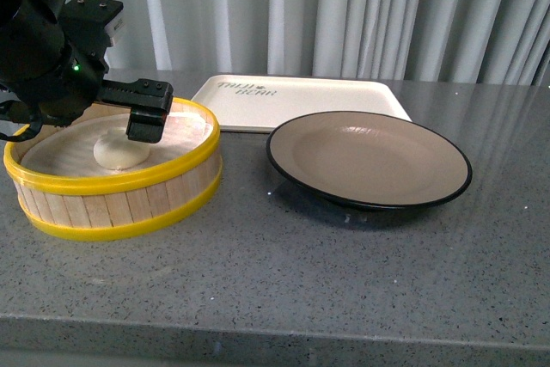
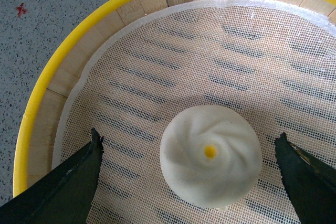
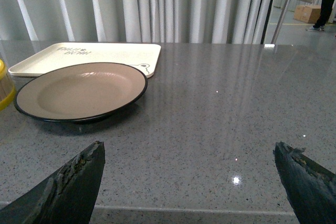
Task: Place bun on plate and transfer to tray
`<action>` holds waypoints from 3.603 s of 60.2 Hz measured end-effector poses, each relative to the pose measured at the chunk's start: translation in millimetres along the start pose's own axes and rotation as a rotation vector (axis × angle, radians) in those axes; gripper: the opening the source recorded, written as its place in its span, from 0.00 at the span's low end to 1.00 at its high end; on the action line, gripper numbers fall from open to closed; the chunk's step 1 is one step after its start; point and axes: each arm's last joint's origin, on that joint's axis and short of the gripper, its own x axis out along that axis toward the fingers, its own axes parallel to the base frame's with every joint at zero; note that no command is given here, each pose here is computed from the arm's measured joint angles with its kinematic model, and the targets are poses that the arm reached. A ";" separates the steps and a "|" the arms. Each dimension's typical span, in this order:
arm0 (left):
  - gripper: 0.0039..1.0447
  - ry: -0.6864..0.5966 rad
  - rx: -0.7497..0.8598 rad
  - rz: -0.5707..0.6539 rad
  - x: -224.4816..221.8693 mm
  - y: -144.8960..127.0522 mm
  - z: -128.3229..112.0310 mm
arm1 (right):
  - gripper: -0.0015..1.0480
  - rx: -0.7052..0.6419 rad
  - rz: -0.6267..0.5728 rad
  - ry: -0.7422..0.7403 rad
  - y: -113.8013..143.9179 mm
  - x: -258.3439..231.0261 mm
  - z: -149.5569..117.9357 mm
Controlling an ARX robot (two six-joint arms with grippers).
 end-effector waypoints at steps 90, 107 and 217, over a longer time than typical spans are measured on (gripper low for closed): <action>0.04 -0.147 -0.067 -0.095 -50.5 -9.4 36.6 | 0.92 0.000 0.000 0.000 0.0 0.0 0.0; 0.04 -0.222 0.053 -0.247 -92.3 -60.7 42.2 | 0.92 0.000 0.000 0.000 0.0 0.0 0.0; 0.94 -0.167 0.293 -0.438 -63.5 -200.9 54.9 | 0.92 0.000 0.000 0.000 0.0 0.0 0.0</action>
